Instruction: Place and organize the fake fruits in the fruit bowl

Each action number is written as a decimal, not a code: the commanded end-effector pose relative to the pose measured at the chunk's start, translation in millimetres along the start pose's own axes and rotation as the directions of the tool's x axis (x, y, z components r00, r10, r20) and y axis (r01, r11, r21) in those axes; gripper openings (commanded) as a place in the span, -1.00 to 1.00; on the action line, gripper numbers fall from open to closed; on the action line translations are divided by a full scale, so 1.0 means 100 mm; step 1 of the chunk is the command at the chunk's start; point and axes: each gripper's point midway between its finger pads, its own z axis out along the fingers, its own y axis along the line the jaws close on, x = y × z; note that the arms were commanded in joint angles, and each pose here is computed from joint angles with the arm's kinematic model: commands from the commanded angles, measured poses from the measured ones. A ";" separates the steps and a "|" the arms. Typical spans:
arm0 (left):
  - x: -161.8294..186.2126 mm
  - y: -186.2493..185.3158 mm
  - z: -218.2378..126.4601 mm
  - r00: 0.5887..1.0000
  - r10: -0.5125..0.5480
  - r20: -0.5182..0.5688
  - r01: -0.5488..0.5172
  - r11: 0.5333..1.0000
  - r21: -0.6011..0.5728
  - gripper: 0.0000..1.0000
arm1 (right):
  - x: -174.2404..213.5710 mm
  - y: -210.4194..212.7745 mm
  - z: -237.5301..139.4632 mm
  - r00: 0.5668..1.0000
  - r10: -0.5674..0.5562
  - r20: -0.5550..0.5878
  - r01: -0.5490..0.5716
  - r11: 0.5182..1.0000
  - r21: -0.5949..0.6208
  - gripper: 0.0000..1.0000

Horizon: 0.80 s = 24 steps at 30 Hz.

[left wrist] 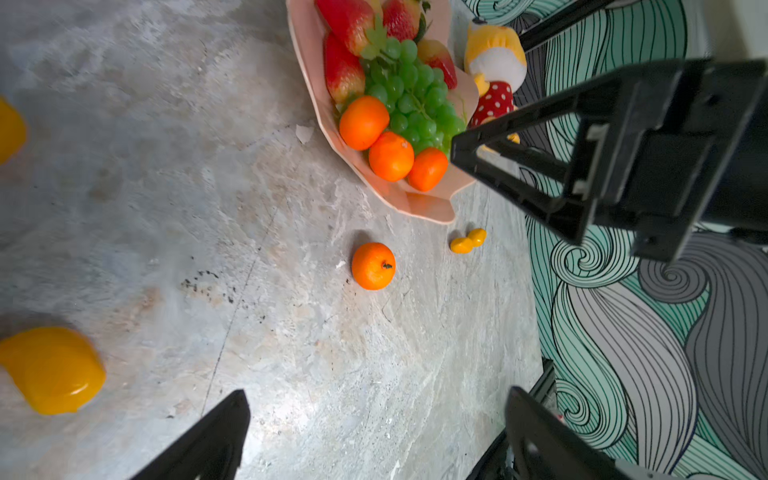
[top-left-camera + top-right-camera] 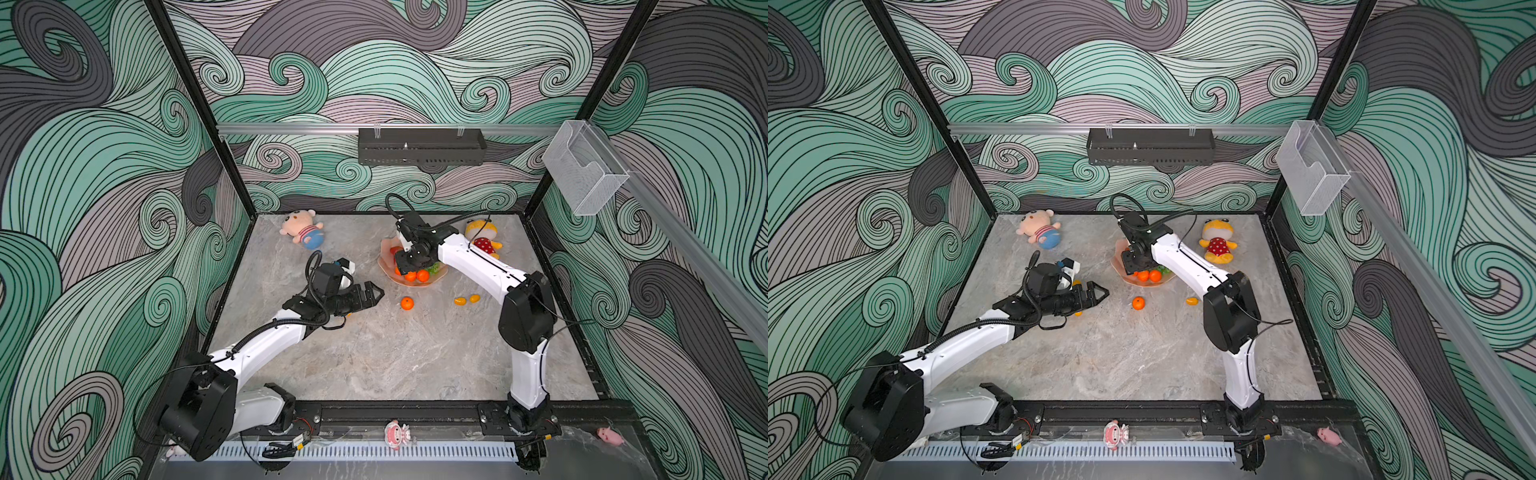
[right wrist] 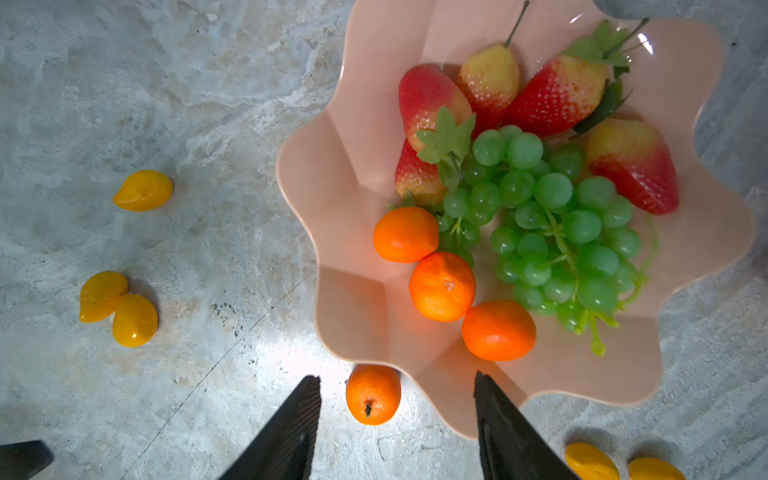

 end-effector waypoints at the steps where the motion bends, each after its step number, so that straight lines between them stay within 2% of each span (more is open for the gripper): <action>1: 0.13 -0.03 0.01 0.999 0.033 -0.013 -0.033 0.999 -0.023 0.97 | 0.09 0.03 -0.14 0.999 0.024 0.023 -0.024 1.000 -0.004 0.18; 13: 0.33 -0.05 0.04 0.999 0.030 -0.030 -0.030 0.999 -0.018 0.97 | 0.75 0.25 -0.33 0.998 0.055 -0.005 -0.055 0.997 -0.055 0.12; 19: 0.38 0.03 0.03 1.000 -0.014 -0.024 0.013 0.999 -0.032 0.97 | 0.96 0.40 -0.22 0.998 0.042 -0.045 -0.045 0.997 -0.056 0.12; 24: 0.34 0.03 0.04 1.000 -0.020 -0.018 0.019 0.999 -0.034 0.97 | 0.98 0.33 -0.04 0.997 0.043 -0.067 -0.042 0.999 0.015 0.15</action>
